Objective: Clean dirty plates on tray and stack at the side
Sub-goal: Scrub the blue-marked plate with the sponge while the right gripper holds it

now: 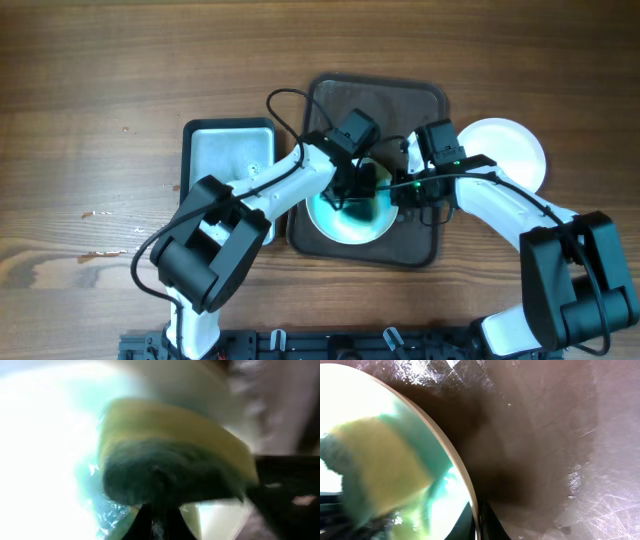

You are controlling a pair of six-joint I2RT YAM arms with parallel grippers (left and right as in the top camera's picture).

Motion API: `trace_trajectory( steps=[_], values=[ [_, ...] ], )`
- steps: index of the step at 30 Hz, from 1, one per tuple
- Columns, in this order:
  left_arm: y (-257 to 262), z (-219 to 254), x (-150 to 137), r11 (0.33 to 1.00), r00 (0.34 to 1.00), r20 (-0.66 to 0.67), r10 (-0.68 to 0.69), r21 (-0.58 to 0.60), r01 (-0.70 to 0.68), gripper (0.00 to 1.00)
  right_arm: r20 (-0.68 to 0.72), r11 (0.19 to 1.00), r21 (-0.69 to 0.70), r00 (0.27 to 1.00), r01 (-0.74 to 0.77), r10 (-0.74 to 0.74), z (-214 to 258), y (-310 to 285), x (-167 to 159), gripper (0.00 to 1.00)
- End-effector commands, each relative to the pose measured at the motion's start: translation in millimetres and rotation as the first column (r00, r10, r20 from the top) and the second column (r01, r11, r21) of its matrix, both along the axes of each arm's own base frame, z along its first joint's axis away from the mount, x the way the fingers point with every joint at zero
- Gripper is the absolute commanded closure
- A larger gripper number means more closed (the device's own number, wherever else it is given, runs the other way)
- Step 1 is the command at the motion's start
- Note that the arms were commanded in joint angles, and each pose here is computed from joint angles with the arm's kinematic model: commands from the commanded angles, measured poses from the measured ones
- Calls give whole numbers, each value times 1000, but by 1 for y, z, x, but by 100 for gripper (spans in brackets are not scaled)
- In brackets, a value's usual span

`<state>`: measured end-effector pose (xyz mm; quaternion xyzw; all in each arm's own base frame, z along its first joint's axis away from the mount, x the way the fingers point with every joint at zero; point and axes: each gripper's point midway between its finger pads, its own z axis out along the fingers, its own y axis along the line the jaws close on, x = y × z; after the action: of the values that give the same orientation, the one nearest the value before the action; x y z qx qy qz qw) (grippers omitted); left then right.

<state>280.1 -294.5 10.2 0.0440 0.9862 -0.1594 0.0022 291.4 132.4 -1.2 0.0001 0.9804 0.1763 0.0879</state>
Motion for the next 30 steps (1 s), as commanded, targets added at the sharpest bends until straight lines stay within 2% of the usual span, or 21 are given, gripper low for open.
trace_trajectory(
  steps=[1, 4, 7, 9, 11, 14, 15, 17, 19, 25, 28, 30],
  values=[
    [100, -28, 7, 888, 994, 98, 45, 453, -85, 96, -61, 996, -81, 998, 21, -26, -21, -15, -12, 96],
    [131, -19, 14, 823, 989, 139, 47, 555, -117, 96, -61, 996, -81, 998, 21, -26, -21, -15, -12, 96],
    [137, -14, 19, 823, 987, 148, 57, 553, -130, 96, -60, 996, -81, 998, 22, -26, -21, -15, -12, 96],
    [128, -16, 21, 851, 988, 143, 55, 510, -121, 96, -61, 996, -81, 998, 22, -26, -21, -15, -12, 96],
    [93, -21, 19, 934, 996, 88, 21, 353, -51, 96, -62, 996, -81, 998, 21, -27, -21, -15, -12, 96],
    [41, -17, 13, 994, 999, 35, -20, 105, 16, 96, -61, 996, -81, 998, 21, -26, -21, -15, -12, 96],
    [17, -12, 10, 999, 999, 23, -44, -9, 44, 96, -61, 996, -81, 998, 21, -26, -21, -15, -12, 96],
    [-19, -1, 4, 982, 995, 22, -97, -161, 99, 96, -62, 996, -81, 998, 21, -27, -21, -15, -12, 95],
    [-45, 7, -4, 956, 989, 34, -144, -254, 148, 96, -62, 996, -82, 998, 21, -26, -21, -15, -12, 96],
    [-77, 7, -24, 935, 983, 35, -183, -304, 185, 96, -65, 996, -82, 998, 21, -26, -21, -15, -13, 96],
    [-70, 3, -31, 943, 982, 4, -189, -278, 183, 96, -65, 996, -83, 998, 20, -26, -21, -15, -13, 96],
    [-47, -7, -26, 973, 989, -26, -144, -188, 137, 96, -65, 996, -84, 998, 18, -23, -21, -15, -13, 96]
  ],
)
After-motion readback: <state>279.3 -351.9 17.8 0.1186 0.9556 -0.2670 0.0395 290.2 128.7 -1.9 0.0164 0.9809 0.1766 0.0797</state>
